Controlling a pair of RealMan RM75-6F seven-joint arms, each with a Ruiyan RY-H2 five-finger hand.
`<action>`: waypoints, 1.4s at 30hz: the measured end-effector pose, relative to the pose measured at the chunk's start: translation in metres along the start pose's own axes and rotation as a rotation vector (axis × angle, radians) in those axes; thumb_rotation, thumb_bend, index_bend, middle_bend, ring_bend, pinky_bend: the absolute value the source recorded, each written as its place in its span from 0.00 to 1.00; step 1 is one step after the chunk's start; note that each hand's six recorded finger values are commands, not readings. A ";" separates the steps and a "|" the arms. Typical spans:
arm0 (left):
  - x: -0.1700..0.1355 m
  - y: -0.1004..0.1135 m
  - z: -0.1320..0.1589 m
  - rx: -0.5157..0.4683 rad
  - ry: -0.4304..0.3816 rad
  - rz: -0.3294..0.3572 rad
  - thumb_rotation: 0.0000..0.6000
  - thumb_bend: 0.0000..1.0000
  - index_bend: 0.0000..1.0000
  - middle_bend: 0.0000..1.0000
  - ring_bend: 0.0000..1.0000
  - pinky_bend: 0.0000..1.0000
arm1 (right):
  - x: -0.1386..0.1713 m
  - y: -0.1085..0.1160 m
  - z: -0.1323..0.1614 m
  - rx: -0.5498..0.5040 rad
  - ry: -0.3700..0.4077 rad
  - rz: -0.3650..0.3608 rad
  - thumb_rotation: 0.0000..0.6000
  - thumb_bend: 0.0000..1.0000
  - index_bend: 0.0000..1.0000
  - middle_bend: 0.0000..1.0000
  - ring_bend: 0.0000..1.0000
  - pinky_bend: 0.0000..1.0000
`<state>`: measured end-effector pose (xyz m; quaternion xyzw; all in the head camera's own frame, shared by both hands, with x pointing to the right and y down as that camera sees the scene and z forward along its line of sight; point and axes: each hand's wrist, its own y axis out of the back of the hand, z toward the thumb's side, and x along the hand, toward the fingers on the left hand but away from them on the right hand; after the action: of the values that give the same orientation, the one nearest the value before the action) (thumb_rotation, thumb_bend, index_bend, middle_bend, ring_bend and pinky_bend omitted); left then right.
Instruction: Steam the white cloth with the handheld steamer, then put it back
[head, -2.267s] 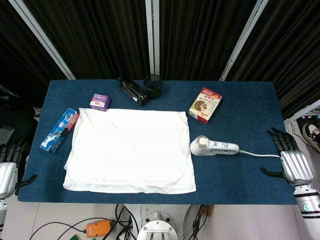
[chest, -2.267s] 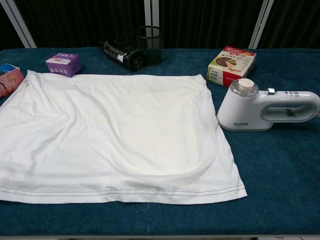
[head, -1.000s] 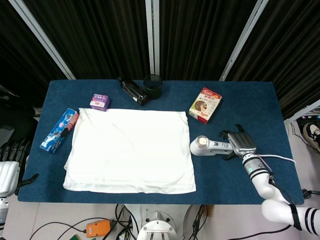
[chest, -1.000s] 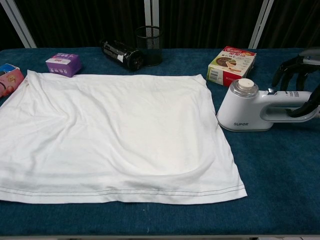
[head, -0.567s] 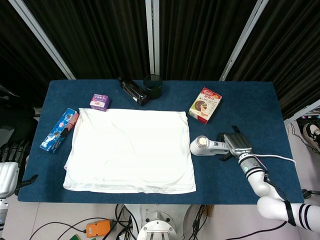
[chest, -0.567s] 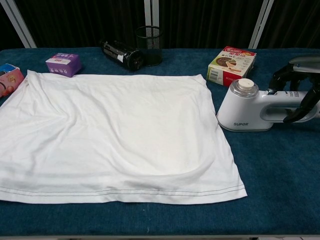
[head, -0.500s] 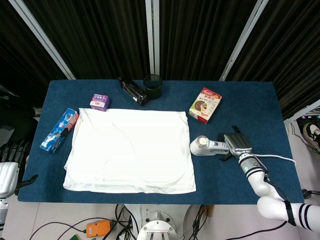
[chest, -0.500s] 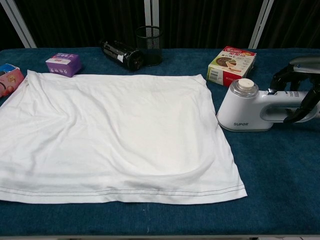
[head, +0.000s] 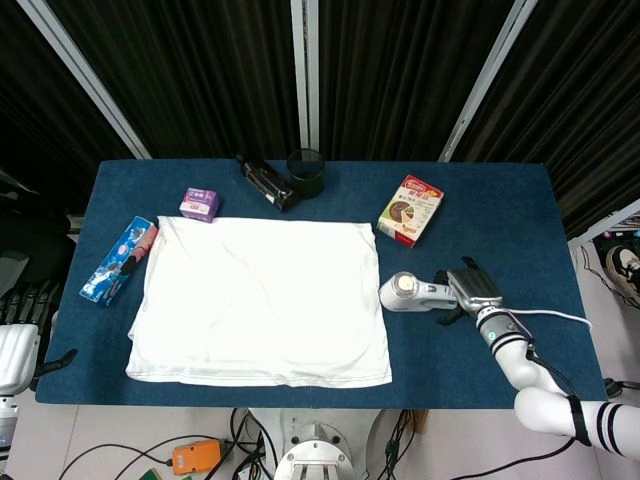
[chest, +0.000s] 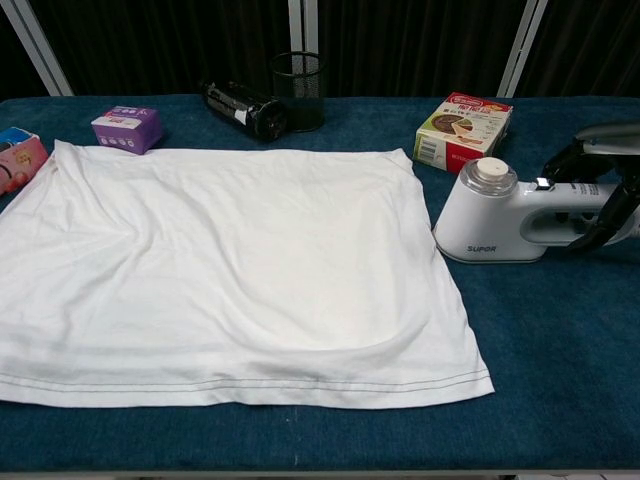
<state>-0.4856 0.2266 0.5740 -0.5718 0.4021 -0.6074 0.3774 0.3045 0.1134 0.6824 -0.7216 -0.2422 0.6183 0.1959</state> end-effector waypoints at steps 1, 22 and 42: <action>0.000 0.000 0.000 -0.001 0.001 -0.001 1.00 0.00 0.04 0.04 0.00 0.00 | 0.000 0.000 0.000 -0.004 0.000 0.005 1.00 0.00 0.52 0.54 0.55 0.00; 0.003 -0.005 0.001 -0.009 -0.002 -0.009 1.00 0.00 0.04 0.04 0.00 0.00 | -0.002 -0.008 -0.005 -0.115 0.012 0.126 1.00 0.00 0.62 0.61 0.65 0.00; 0.004 -0.007 0.003 -0.017 -0.004 -0.008 1.00 0.00 0.04 0.04 0.00 0.00 | -0.008 -0.006 0.002 -0.065 0.064 0.055 1.00 0.05 0.93 0.82 0.88 0.50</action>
<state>-0.4829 0.2252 0.5821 -0.5778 0.4044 -0.6041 0.3710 0.3014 0.1130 0.6922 -0.7535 -0.2360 0.5916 0.1630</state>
